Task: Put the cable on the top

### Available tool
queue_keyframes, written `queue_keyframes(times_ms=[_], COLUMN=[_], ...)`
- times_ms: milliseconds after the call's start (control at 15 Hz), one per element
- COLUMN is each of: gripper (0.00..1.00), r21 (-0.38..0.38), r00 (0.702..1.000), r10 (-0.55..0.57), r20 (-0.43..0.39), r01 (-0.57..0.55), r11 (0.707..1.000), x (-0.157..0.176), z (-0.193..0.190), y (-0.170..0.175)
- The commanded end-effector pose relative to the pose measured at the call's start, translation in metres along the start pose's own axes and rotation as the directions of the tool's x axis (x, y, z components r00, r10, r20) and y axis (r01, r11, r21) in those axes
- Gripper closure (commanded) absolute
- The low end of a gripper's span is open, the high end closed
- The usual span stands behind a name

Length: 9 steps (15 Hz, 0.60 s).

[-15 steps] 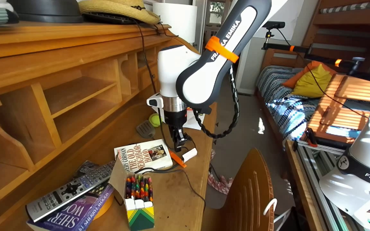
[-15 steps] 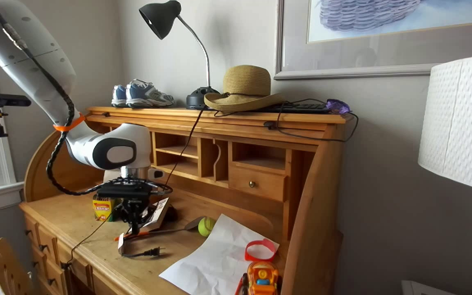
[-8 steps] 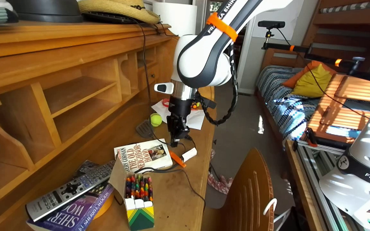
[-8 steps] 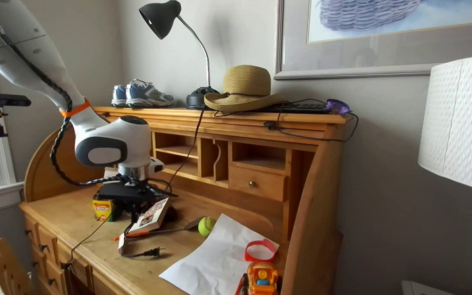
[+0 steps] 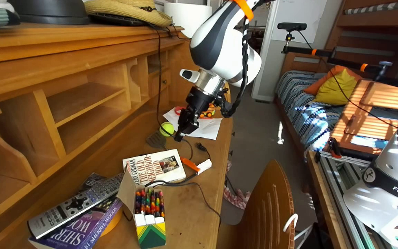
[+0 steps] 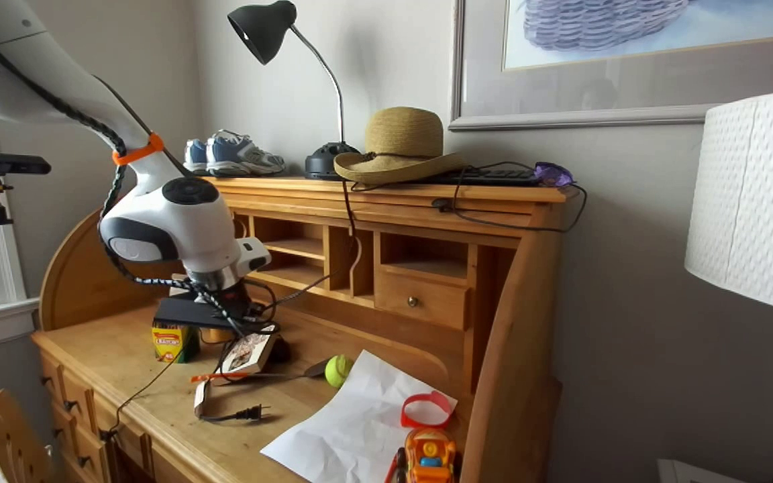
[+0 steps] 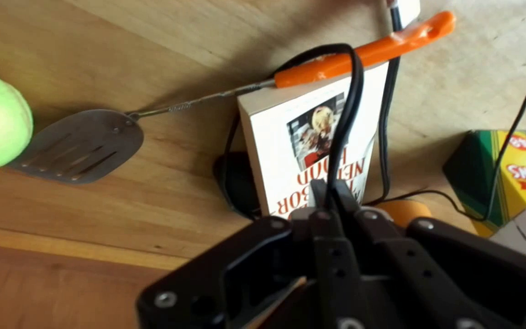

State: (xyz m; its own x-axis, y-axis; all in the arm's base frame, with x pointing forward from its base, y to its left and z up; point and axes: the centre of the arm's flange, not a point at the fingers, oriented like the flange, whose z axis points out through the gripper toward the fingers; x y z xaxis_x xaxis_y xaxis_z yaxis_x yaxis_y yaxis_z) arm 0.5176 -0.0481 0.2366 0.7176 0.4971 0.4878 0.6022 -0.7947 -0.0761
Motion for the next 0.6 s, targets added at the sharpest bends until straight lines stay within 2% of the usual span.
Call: queue_keyframes(times_ms=[0,333,533], gripper=[0.99,0.99,0.99], r21=[-0.057,-0.093,-0.119], r00=[0.992,0.952,0.902], r10=[0.028,0.067,0.102], r20=[-0.125,-0.299,-0.420], r01=[-0.035,-0.099,-0.166], r11=[0.998,0.991,0.979], x=[-0.019,-0.023,-0.030], z=[-0.031,-0.071,-0.097], y=[-0.015,-0.016,-0.012])
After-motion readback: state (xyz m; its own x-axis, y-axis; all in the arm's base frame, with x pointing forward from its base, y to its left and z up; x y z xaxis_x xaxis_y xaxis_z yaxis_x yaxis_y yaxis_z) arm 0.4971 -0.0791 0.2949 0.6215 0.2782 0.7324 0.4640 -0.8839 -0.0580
